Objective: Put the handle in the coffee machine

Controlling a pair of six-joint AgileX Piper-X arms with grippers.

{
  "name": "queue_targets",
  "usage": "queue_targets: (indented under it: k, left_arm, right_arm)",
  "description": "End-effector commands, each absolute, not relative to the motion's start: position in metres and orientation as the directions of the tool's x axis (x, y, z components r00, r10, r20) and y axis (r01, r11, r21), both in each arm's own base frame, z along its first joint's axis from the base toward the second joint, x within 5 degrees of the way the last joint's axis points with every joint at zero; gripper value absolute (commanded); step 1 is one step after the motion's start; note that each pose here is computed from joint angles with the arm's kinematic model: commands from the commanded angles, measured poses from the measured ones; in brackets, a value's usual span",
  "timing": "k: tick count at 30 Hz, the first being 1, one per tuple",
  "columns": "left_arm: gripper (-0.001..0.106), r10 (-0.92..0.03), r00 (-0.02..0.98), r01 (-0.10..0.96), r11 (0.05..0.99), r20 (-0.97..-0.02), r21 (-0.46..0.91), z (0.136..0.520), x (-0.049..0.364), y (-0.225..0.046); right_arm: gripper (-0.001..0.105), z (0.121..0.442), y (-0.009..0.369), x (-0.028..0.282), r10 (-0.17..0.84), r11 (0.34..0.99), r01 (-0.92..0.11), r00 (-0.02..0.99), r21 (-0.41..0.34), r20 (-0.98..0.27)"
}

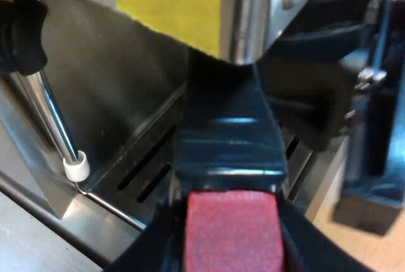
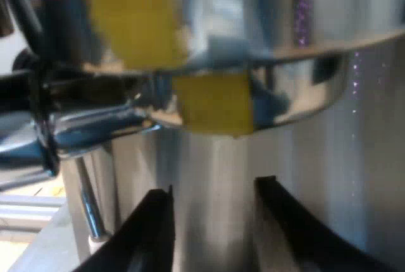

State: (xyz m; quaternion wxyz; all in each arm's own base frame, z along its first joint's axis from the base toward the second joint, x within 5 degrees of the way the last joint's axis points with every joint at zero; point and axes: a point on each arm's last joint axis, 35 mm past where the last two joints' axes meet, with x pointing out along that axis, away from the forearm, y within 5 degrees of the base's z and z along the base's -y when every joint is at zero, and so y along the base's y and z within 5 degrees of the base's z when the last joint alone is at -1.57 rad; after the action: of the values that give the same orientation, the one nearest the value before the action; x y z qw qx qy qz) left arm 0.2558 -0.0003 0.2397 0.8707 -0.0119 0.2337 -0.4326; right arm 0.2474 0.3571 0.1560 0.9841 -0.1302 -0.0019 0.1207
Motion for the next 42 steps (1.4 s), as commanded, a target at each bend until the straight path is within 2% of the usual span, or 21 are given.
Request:
queue_targets:
  k: [1, 3, 8, 12, 16, 21, 26, 36, 40, 42]
  left_arm:
    - [0.0, -0.817, 0.532, 0.825, 0.56, -0.223, -0.083, 0.288, 0.27, -0.002]
    - [0.0, -0.817, 0.532, 0.825, 0.56, -0.223, -0.083, 0.288, 0.27, -0.002]
    - [0.0, -0.817, 0.532, 0.825, 0.56, -0.223, -0.083, 0.288, 0.27, -0.002]
    - [0.0, -0.817, 0.532, 0.825, 0.56, -0.223, -0.083, 0.288, 0.27, -0.002]
    - [0.0, -0.817, 0.532, 0.825, 0.56, -0.223, -0.083, 0.288, 0.27, -0.002]
    - [0.0, -0.817, 0.532, 0.825, 0.56, -0.223, -0.083, 0.288, 0.27, -0.002]
    - [0.0, -0.811, 0.541, 0.821, 0.567, -0.222, -0.071, 0.289, 0.27, -0.002]
    - [0.0, -0.806, 0.554, 0.818, 0.573, -0.209, -0.04, 0.297, 0.272, -0.002]
    - [0.0, -0.746, 0.624, 0.766, 0.643, -0.234, -0.008, 0.299, 0.273, 0.0]
    - [0.0, -0.743, 0.627, 0.763, 0.646, -0.236, -0.008, 0.299, 0.273, 0.0]
  right_arm:
    - [0.041, 0.155, 0.361, 0.254, 0.201, 0.942, -0.186, 0.979, -0.28, 0.024]
    - [0.041, 0.156, 0.361, 0.257, 0.18, 0.942, -0.157, 0.982, -0.297, 0.053]
    - [0.04, 0.159, 0.353, 0.266, 0.139, 0.96, -0.111, 0.986, -0.259, 0.09]
    - [0.043, 0.162, 0.351, 0.268, 0.14, 0.964, -0.111, 0.984, -0.241, 0.108]
    - [0.043, 0.162, 0.351, 0.268, 0.144, 0.959, -0.112, 0.984, -0.259, 0.108]
    - [0.043, 0.173, 0.353, 0.269, 0.134, 0.963, -0.088, 0.977, -0.254, 0.168]
    - [0.043, 0.184, 0.354, 0.269, 0.167, 0.97, -0.117, 0.957, -0.212, 0.237]
    - [0.037, 0.197, 0.353, 0.268, 0.146, 0.986, -0.111, 0.938, -0.127, 0.314]
    - [0.037, 0.201, 0.355, 0.268, 0.162, 0.984, -0.128, 0.929, -0.12, 0.334]
    - [0.037, 0.203, 0.356, 0.269, 0.16, 0.985, -0.129, 0.927, -0.114, 0.339]
